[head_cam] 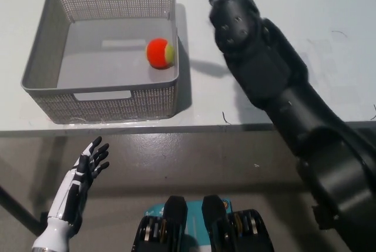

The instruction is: Use the right hand to pick up a tennis ball and put it into a container on the left side

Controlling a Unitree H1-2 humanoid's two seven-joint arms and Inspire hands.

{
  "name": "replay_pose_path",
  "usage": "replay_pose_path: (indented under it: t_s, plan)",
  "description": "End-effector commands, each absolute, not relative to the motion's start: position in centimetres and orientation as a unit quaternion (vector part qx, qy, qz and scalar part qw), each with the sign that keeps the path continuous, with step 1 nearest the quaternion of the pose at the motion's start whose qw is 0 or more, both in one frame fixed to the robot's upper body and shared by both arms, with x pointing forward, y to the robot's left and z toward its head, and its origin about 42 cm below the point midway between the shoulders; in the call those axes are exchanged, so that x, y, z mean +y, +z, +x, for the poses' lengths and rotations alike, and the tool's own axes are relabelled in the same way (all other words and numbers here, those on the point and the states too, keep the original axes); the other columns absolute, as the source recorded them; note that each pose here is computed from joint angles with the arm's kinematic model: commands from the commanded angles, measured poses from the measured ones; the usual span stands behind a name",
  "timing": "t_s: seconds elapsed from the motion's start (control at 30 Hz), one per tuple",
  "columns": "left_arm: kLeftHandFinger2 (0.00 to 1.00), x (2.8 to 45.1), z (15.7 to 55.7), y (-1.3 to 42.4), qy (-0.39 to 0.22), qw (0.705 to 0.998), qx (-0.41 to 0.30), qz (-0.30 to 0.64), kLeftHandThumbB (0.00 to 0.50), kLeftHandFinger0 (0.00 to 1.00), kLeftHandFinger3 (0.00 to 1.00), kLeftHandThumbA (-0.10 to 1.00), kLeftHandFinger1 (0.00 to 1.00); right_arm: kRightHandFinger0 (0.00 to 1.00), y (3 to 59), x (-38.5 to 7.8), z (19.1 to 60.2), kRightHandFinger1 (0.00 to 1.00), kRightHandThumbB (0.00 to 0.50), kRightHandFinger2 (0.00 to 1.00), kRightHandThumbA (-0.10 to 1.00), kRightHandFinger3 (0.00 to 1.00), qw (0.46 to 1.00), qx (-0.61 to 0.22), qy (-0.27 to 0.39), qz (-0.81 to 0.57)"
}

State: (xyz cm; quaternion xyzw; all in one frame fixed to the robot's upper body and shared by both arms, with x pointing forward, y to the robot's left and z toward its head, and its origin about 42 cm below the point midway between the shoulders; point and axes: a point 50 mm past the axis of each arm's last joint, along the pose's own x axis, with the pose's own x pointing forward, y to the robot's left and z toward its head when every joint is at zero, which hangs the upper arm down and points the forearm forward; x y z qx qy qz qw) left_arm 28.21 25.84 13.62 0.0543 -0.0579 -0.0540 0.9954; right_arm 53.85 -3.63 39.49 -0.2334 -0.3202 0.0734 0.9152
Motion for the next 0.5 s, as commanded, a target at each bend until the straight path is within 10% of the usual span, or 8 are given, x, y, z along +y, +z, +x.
replay_pose_path:
  t_s: [0.0,0.47]
  plan:
    - [1.0,26.0,28.6,14.7,-0.071,0.991,-0.084,0.073,0.0,1.0,1.0,1.0,1.0,1.0,45.7,-11.5,47.9,1.0,0.413,1.0,1.0,1.0,0.877,-0.448,0.018,-0.17]
    - [1.0,26.0,27.8,13.5,-0.069,0.993,-0.065,0.065,0.006,1.0,1.0,0.99,1.0,1.0,30.6,-19.3,36.8,1.0,0.395,1.0,1.0,1.0,0.903,-0.42,0.003,-0.094]
